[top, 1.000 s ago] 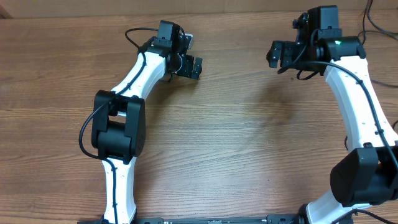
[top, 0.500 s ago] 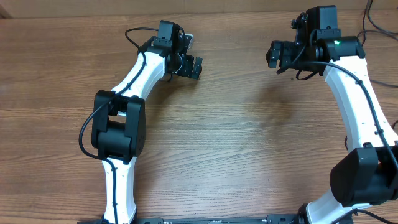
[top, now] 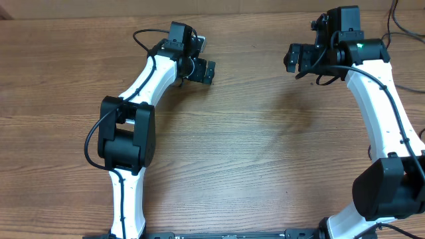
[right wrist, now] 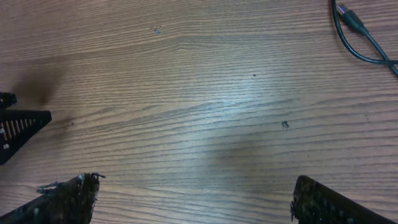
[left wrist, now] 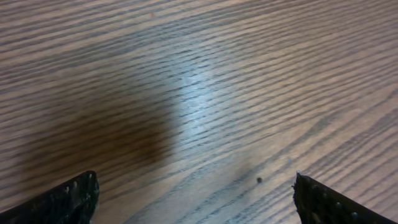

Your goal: Untangle cables

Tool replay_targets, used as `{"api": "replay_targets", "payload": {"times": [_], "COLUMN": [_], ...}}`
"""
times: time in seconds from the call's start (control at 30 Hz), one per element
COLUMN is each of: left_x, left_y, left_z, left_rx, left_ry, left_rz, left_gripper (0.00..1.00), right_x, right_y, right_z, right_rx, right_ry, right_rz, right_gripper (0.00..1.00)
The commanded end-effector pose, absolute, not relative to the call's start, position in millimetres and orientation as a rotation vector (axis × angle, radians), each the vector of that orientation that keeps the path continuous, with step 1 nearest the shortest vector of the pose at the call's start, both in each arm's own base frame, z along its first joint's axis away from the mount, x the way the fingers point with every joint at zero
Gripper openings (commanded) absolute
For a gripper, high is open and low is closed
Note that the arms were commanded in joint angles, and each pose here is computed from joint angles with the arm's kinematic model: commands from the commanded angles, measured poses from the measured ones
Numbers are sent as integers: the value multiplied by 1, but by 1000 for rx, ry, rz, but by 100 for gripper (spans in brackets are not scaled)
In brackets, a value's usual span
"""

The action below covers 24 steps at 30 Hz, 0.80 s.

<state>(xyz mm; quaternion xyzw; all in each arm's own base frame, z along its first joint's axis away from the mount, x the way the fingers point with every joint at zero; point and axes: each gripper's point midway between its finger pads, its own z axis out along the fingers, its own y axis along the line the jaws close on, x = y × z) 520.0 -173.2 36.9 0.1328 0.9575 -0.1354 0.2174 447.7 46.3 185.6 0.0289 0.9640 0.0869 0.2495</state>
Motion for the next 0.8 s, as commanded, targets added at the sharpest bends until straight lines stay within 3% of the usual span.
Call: {"api": "replay_targets", "payload": {"times": [0.0, 0.2, 0.37, 0.77], "left_x": [529, 522, 525, 517], "left_y": [-169, -165, -167, -169], "left_z": [47, 50, 84, 280], "left_rx": [342, 340, 339, 389], "left_ry": [2624, 2651, 2587, 2130], "left_rz": [-328, -322, -322, -325], "left_gripper": [100, 100, 100, 100], "right_x": [450, 450, 450, 450], "right_y": [47, 47, 47, 47], "right_z": [205, 205, 205, 205], "right_rx": [74, 74, 74, 74], "right_ry": [2577, 2577, 2577, 2577], "right_rz": [241, 241, 241, 241], "right_gripper": [100, 100, 100, 100]}}
